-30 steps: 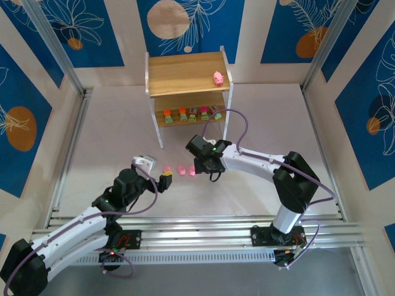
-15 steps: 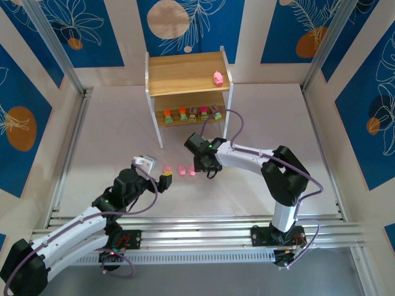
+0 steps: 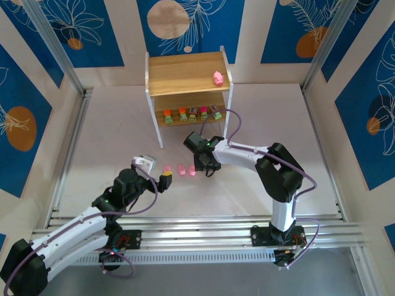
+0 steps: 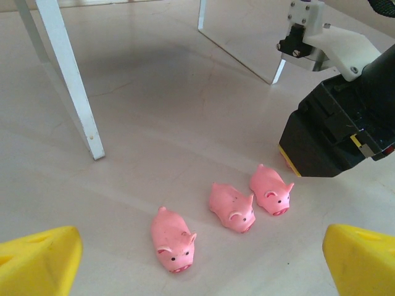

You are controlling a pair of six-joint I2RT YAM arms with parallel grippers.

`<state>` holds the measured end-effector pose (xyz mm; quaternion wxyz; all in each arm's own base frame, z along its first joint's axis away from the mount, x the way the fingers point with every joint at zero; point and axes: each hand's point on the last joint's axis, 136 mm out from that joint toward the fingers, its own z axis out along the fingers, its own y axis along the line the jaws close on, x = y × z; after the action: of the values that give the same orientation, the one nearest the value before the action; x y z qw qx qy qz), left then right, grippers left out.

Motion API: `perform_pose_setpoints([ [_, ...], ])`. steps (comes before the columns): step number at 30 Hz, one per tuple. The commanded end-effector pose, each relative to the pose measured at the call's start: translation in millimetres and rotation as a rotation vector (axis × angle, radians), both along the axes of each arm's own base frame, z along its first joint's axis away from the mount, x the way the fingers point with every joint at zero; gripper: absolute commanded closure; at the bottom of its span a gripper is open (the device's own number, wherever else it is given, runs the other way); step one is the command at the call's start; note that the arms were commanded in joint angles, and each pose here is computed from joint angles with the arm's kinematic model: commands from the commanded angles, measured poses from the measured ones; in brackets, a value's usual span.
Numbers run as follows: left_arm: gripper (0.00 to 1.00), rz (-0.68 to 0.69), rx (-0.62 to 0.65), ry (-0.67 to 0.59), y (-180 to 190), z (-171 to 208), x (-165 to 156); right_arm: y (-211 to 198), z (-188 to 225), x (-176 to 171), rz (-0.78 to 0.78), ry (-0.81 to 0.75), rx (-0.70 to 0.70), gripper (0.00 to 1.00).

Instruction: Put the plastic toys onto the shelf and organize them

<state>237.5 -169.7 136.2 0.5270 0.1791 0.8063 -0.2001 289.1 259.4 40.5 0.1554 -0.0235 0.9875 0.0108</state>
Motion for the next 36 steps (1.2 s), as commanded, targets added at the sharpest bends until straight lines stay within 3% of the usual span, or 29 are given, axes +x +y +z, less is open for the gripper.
perform_pose_setpoints([
  [1, 0.0, 0.01, -0.007, -0.017, 3, 2, 2, 2, -2, 1, -0.008, 0.018, 0.011, 0.5],
  [28, 0.0, 0.011, -0.006, -0.017, 3, 3, 2, -6, -12, 3, -0.017, 0.035, -0.016, 0.6],
  [36, 0.0, 0.012, -0.006, -0.017, 3, 2, 3, -8, -10, 3, -0.007, 0.032, -0.025, 0.67],
])
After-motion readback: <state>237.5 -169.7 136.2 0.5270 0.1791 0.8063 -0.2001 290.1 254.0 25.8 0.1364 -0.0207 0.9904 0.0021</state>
